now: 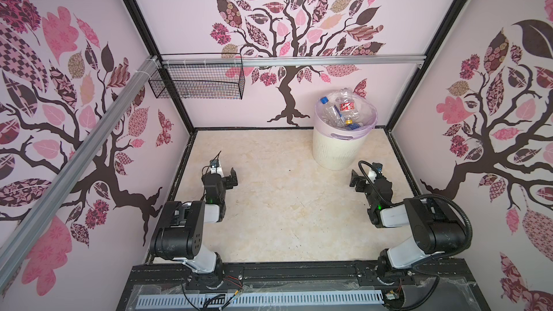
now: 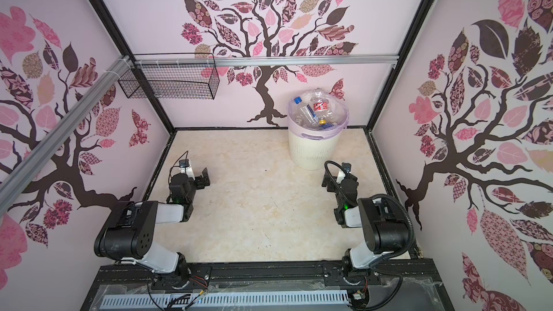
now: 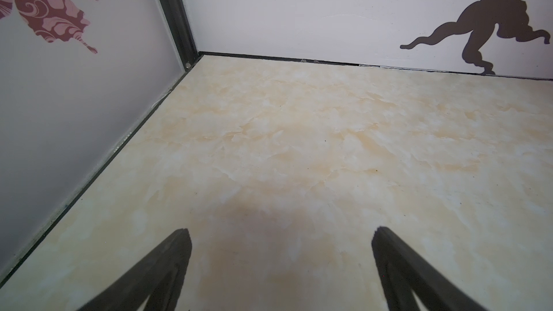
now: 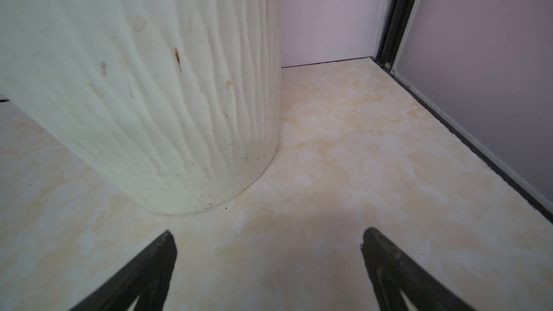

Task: Throw the plastic bottles in the bin
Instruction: Reset both arms

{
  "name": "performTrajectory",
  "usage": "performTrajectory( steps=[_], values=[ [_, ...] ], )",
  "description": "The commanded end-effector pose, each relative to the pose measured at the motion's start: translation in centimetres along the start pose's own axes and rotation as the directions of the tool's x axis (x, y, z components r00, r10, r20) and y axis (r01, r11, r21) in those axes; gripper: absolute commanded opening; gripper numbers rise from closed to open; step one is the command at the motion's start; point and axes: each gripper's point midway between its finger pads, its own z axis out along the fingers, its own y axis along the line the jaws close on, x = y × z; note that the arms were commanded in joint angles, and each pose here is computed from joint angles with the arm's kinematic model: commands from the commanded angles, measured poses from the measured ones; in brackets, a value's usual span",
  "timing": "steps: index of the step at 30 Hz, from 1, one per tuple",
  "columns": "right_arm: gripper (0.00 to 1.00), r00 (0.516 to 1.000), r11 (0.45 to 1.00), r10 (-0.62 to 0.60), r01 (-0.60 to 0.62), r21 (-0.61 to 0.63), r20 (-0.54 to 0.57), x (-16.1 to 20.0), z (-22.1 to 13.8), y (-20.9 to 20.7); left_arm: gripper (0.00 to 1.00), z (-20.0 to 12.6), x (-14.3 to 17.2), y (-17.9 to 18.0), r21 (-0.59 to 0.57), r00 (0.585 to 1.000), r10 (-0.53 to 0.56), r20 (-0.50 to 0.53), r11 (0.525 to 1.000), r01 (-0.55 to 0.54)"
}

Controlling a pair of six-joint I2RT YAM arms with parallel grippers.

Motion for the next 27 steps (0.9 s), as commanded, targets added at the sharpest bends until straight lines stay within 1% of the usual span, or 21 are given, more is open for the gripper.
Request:
performTrajectory(
  steps=[1, 27],
  values=[
    [0.99, 1.0, 1.0, -0.001, 0.001, -0.008, 0.023, -0.77, 0.2, 0.15, 0.98, -0.31, 0.25, 0.14, 0.003, 1.0, 0.009, 0.003, 1.0, -0.009],
    [0.99, 1.0, 1.0, -0.001, 0.001, -0.006, 0.024, -0.79, 0.21, 0.1, 0.98, -0.25, 0.32, 0.1, 0.012, 1.0, 0.005, -0.002, 1.0, -0.005]
  ],
)
